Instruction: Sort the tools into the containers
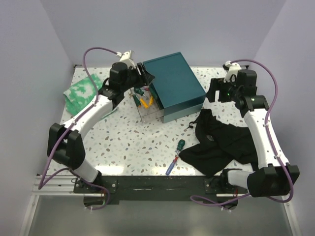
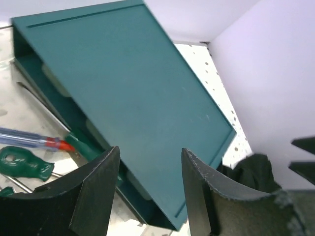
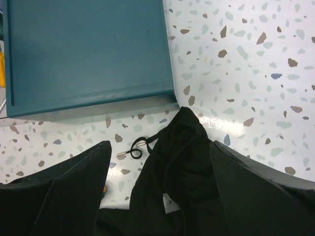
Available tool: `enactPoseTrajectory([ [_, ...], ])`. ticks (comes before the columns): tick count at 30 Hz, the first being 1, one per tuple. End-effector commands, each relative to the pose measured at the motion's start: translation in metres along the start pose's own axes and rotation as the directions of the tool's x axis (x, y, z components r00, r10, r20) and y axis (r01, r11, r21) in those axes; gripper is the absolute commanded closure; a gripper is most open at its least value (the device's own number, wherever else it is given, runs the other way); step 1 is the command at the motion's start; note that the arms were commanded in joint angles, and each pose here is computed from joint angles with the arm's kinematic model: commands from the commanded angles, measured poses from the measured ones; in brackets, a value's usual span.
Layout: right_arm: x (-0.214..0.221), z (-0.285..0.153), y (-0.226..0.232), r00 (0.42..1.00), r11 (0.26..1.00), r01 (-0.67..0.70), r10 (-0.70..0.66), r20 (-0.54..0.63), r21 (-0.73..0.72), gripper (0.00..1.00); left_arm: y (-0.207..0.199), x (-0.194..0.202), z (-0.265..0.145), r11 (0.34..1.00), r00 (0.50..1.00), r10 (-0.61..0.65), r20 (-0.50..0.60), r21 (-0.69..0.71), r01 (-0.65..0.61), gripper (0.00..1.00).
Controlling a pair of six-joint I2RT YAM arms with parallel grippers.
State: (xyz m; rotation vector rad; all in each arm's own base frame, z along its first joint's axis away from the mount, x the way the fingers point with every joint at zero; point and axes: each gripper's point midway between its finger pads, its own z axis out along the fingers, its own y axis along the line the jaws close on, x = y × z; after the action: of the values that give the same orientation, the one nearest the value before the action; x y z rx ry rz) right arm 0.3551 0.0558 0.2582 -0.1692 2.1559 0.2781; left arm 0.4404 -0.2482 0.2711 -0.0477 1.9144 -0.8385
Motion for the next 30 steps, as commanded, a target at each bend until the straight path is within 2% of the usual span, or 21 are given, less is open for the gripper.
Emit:
enactPoseTrajectory([
  [1,-0.006,-0.008,0.003,0.999,1.0,-0.015,0.016,0.05,-0.021,0.15,-0.073,-0.004,-0.031,0.95,0.976,0.218,0.02,0.223,-0.217,0.43],
  [2,-0.006,-0.009,0.003,0.999,1.0,-0.017,0.018,0.052,-0.021,0.15,-0.1,0.023,-0.036,0.917,0.961,0.277,-0.012,0.301,-0.26,0.43],
  [3,-0.004,-0.008,0.003,0.999,1.0,-0.02,0.021,0.049,-0.022,0.15,-0.105,0.053,-0.043,0.878,0.928,0.367,-0.059,0.352,-0.325,0.43],
  [5,-0.005,-0.008,0.003,0.999,0.999,-0.023,0.024,0.049,-0.023,0.15,-0.139,0.109,-0.061,0.8,0.88,0.459,-0.125,0.488,-0.349,0.42],
  [7,-0.005,-0.008,0.003,0.998,0.999,-0.025,0.026,0.05,-0.025,0.15,-0.147,0.164,-0.076,0.73,0.801,0.571,-0.181,0.558,-0.395,0.41],
  [11,-0.006,-0.01,0.003,0.998,0.999,-0.026,0.028,0.055,-0.024,0.15,-0.128,0.235,-0.08,0.689,0.657,0.682,-0.322,0.585,-0.428,0.4],
  [14,-0.004,-0.012,0.001,0.998,0.999,-0.027,0.028,0.056,-0.019,0.15,-0.115,0.259,-0.065,0.677,0.577,0.72,-0.385,0.575,-0.46,0.4],
  [16,-0.002,-0.013,0.001,0.998,0.999,-0.031,0.031,0.056,-0.016,0.15,-0.113,0.27,-0.06,0.675,0.555,0.725,-0.409,0.58,-0.455,0.4],
  [21,-0.002,-0.018,-0.002,0.997,1.0,-0.03,0.031,0.067,-0.007,0.15,-0.101,0.313,-0.052,0.657,0.459,0.753,-0.471,0.569,-0.495,0.38],
  [30,-0.002,-0.02,-0.01,0.996,0.999,-0.053,0.052,0.077,0.006,0.15,-0.073,0.345,-0.029,0.706,0.436,0.699,-0.567,0.453,-0.545,0.37],
])
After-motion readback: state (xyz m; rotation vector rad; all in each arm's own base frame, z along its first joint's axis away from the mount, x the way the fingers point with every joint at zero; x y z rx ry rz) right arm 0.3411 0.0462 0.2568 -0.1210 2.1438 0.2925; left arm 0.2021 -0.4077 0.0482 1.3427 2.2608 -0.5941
